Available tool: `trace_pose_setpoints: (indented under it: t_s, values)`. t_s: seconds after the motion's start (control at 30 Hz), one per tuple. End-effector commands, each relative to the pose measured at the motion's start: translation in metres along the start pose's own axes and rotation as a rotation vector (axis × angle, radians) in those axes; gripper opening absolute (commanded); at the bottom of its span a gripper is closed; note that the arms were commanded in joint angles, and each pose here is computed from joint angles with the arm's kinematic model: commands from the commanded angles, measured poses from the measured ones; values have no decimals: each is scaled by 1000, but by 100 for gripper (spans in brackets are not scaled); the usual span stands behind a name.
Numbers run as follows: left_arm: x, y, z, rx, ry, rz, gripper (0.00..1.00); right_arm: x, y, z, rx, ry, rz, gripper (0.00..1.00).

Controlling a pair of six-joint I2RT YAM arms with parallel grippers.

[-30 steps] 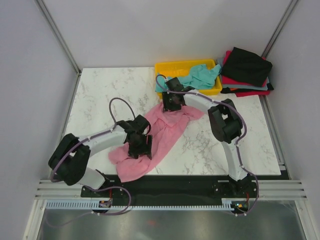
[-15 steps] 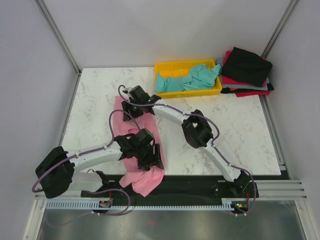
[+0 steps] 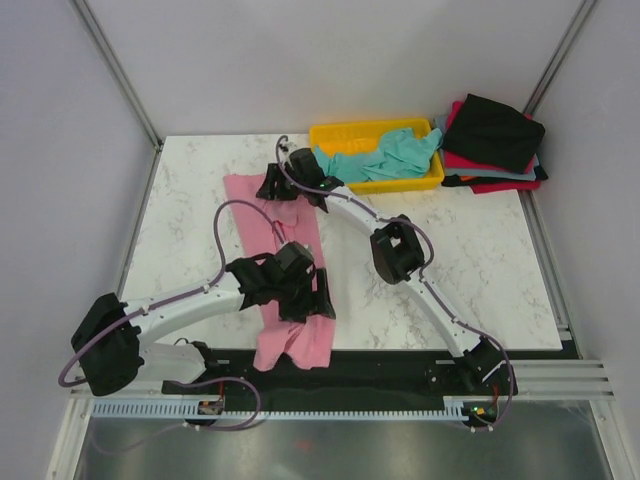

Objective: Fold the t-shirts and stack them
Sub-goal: Fold the tshirt

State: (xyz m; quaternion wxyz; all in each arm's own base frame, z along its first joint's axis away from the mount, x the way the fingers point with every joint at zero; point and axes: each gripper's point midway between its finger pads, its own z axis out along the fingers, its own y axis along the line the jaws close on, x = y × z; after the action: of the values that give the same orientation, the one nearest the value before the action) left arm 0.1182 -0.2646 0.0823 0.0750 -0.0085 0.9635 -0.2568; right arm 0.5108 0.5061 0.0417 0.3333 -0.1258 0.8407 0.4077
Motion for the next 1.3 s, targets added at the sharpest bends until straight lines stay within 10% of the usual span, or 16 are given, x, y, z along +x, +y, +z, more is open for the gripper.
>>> trace_pose_setpoints:
  t_s: [0.0,0.37,0.6,0.83,1.27]
  values:
    - [-52,-27,-50,-28,-235,127,84,-26,-71,15,81,-159,87,64]
    - [-87,-16,-83,-168,-398,127,85,-144,-49,-16,30,-643,9,75]
    - [-90,15,-110,-274,-480,111,85,-168,23,-37,-47,-706,-158,89]
    - [-89,39,-127,-268,-535,-9,83,-238,134,-156,-169,-765,-250,98]
    - [-109,100,-86,-195,-479,-215,78,12,31,-275,266,-129,-40,94]
